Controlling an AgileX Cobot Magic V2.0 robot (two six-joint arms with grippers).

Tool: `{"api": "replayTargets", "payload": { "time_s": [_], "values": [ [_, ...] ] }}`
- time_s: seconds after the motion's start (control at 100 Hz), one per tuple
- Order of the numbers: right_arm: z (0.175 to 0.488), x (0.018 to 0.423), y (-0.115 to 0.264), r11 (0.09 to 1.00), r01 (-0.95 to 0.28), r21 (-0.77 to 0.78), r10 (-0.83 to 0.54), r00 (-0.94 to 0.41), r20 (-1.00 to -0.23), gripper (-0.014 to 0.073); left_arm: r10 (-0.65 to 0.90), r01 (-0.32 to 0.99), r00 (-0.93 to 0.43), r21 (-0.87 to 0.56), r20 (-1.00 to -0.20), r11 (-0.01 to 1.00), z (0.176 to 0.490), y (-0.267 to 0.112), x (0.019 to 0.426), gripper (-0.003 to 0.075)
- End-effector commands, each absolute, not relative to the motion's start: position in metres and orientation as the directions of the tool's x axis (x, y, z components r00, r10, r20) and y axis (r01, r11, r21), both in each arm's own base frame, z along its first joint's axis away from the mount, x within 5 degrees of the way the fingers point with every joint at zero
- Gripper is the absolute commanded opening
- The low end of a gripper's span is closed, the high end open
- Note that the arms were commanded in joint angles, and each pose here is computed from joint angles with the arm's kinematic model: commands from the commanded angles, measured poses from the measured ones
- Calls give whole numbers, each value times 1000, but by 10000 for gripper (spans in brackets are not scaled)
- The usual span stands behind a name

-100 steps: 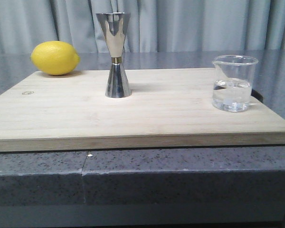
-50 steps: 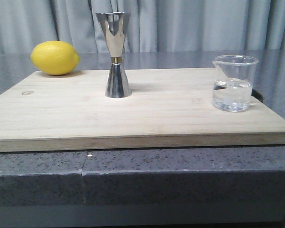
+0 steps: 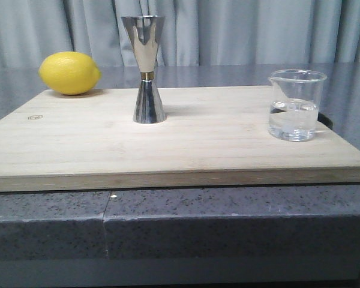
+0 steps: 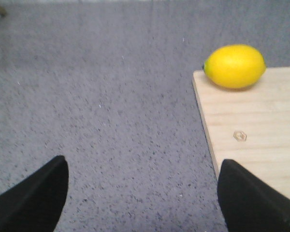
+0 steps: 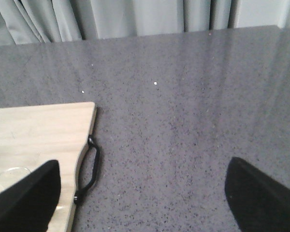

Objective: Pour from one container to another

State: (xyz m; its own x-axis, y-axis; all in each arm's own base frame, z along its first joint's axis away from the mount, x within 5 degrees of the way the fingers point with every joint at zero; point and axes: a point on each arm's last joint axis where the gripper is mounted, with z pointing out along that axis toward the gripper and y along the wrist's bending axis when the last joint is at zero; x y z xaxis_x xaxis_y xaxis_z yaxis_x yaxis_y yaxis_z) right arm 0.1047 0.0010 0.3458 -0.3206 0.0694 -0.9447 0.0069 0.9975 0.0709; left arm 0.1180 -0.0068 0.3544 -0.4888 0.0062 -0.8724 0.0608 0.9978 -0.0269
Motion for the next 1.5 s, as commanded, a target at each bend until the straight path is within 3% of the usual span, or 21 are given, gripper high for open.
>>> {"api": "replayTargets", "payload": {
  "time_s": [0.0, 0.11, 0.25, 0.41, 0.59, 0.91, 1.1, 1.49],
  "values": [
    [361, 117, 0, 999, 7, 53, 52, -300, -952, 645, -33, 71, -505, -80, -862, 994, 368, -10, 136, 585],
    [356, 126, 0, 999, 8, 54, 53, -355, -933, 645, -11, 158, -575, -124, -818, 980, 361, -20, 158, 585],
    [353, 130, 0, 998, 9, 56, 55, -381, -923, 645, 97, 394, -593, -184, -799, 900, 349, -41, 182, 585],
    [353, 130, 0, 998, 9, 56, 55, -381, -923, 645, 173, 647, -492, -226, -853, 728, 340, -63, 207, 585],
    [353, 130, 0, 998, 9, 56, 55, -381, -923, 645, 150, 793, -337, -194, -929, 578, 333, -76, 231, 585],
    [353, 130, 0, 998, 9, 56, 55, -381, -923, 645, 127, 934, -106, -55, -986, 353, 300, -115, 263, 585],
    [353, 130, 0, 998, 9, 56, 55, -381, -923, 645, 32, 932, -105, -87, -994, 351, 280, -136, 280, 585],
    [353, 130, 0, 998, 9, 56, 55, -379, -924, 645, 45, 971, -82, -69, -996, 229, 267, -181, 308, 581]
  ]
}}
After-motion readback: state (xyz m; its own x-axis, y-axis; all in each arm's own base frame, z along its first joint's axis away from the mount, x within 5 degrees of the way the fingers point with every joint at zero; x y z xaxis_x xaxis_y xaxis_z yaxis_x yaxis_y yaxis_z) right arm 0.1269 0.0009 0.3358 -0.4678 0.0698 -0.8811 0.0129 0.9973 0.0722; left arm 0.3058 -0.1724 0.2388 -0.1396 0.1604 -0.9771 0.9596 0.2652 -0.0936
